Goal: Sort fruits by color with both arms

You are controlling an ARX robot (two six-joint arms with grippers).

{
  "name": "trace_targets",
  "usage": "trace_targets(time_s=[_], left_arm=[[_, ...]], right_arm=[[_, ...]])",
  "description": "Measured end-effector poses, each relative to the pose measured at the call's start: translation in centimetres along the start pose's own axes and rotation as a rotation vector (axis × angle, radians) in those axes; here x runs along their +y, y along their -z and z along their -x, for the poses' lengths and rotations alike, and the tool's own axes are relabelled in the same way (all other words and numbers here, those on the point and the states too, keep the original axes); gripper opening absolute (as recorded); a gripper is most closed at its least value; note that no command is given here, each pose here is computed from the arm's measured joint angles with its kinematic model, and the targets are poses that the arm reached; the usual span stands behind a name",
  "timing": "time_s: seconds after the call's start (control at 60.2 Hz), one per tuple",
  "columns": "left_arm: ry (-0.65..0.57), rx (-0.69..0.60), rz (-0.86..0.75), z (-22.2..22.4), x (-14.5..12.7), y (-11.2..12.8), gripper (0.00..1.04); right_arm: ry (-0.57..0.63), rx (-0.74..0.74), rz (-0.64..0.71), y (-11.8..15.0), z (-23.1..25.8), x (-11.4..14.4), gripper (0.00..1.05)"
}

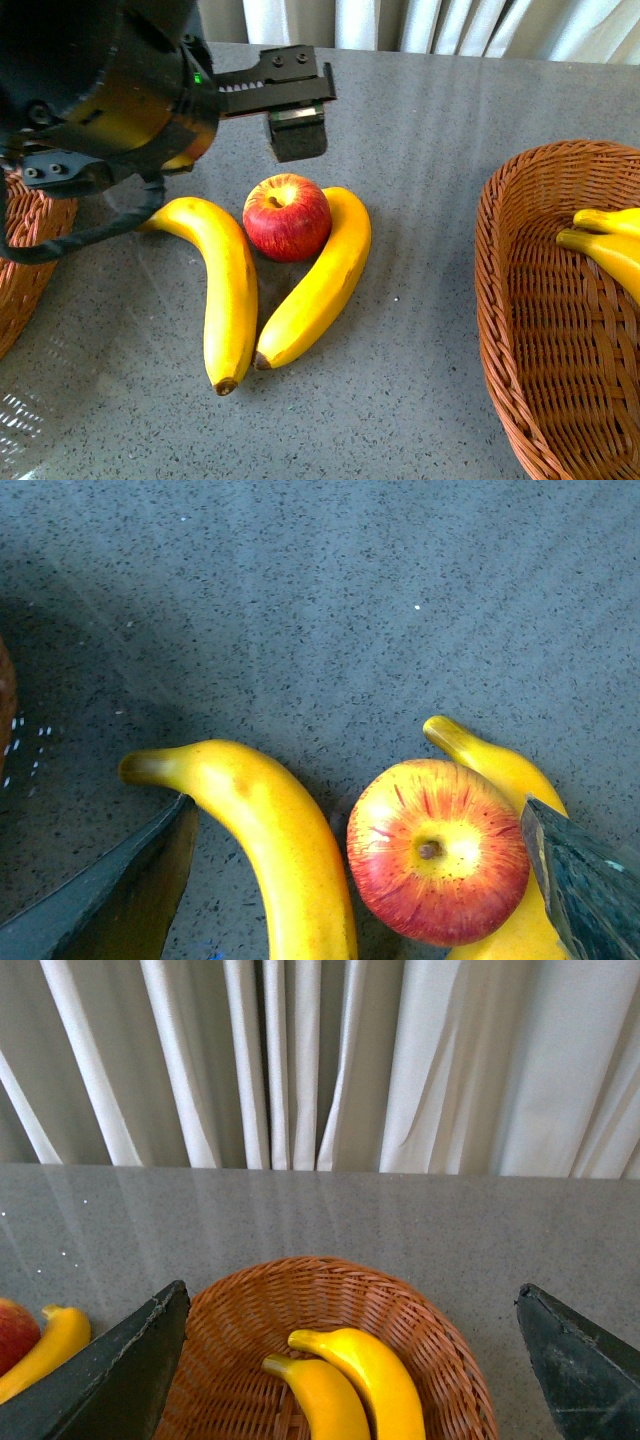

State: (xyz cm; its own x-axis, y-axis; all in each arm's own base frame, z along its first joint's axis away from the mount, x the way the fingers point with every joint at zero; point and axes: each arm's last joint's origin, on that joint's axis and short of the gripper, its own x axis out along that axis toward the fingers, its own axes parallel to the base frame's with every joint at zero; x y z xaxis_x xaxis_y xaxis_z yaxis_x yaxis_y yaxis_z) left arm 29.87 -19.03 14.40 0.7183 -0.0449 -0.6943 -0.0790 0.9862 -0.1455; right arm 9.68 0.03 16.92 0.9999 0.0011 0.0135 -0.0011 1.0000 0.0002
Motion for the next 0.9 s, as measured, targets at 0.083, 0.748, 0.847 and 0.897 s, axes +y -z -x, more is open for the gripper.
trace_targets(time_s=[0.083,0.748,0.847,0.897], left_arm=[[0.000,0.014,-0.011,-0.7,-0.5,0.3,0.96],[0.029,0.082,-0.054,-3.0,-2.3,2.0,0.96],[0.033,0.083,-0.053,-3.2,-2.5,2.0,0.96],[0.036,0.085,-0.052,-3.2,-2.6,2.0,0.96]], right_arm=[[0.000,0.000,0.000,0.0,0.0,0.0,0.96],[0.000,0.000,0.000,0.0,0.0,0.0,0.96],[0.000,0.000,0.000,0.0,0.0,0.0,0.96],[0.000,0.000,0.000,0.0,0.0,0.0,0.96]])
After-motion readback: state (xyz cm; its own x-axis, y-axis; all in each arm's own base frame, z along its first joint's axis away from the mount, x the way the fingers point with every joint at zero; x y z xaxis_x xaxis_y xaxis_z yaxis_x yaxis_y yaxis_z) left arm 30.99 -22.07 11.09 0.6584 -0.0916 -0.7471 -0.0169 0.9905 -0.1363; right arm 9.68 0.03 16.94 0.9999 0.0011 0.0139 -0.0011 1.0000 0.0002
